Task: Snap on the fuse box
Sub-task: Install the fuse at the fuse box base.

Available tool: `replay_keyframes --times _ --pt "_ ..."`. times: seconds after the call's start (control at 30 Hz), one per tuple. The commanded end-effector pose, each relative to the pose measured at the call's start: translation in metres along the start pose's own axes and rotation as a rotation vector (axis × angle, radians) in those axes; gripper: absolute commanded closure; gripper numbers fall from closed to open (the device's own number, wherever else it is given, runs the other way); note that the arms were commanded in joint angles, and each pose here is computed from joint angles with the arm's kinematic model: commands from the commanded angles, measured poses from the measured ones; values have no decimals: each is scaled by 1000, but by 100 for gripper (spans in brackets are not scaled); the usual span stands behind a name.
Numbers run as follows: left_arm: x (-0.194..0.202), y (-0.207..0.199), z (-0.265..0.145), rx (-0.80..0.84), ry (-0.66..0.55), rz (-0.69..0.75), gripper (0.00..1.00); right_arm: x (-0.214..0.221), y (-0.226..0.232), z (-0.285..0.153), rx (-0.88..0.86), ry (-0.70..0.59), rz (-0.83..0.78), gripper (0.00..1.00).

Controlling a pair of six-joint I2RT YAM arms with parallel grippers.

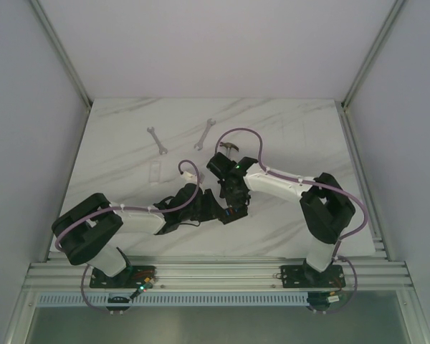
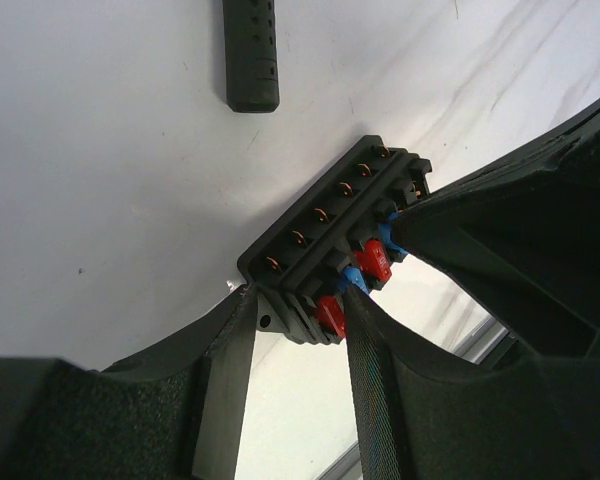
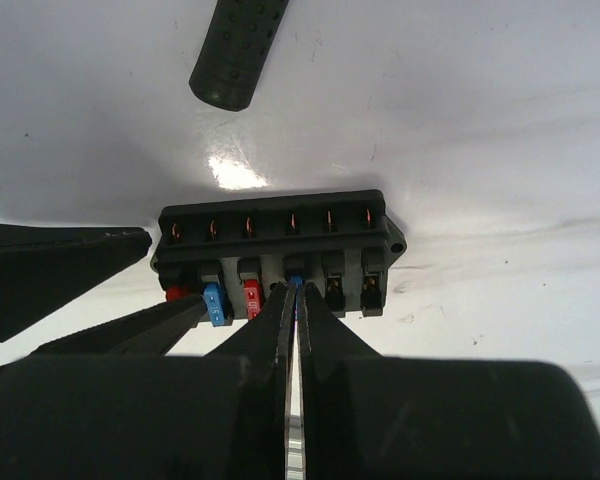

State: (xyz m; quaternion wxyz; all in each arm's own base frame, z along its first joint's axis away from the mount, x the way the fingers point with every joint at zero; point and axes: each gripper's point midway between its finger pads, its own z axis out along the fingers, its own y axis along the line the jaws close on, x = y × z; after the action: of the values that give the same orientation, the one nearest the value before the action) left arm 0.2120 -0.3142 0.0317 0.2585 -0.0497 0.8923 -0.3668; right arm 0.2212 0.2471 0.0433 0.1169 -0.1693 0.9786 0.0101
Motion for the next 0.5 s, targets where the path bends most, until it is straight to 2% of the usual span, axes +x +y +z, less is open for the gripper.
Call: replay_keyframes --times 0.0,0.47 --pt "5 17 2 -61 20 9 51 73 -14 54 71 281 -49 100" --pt "4 27 -1 -81 13 -2 51 162 -55 114 236 541 -75 100"
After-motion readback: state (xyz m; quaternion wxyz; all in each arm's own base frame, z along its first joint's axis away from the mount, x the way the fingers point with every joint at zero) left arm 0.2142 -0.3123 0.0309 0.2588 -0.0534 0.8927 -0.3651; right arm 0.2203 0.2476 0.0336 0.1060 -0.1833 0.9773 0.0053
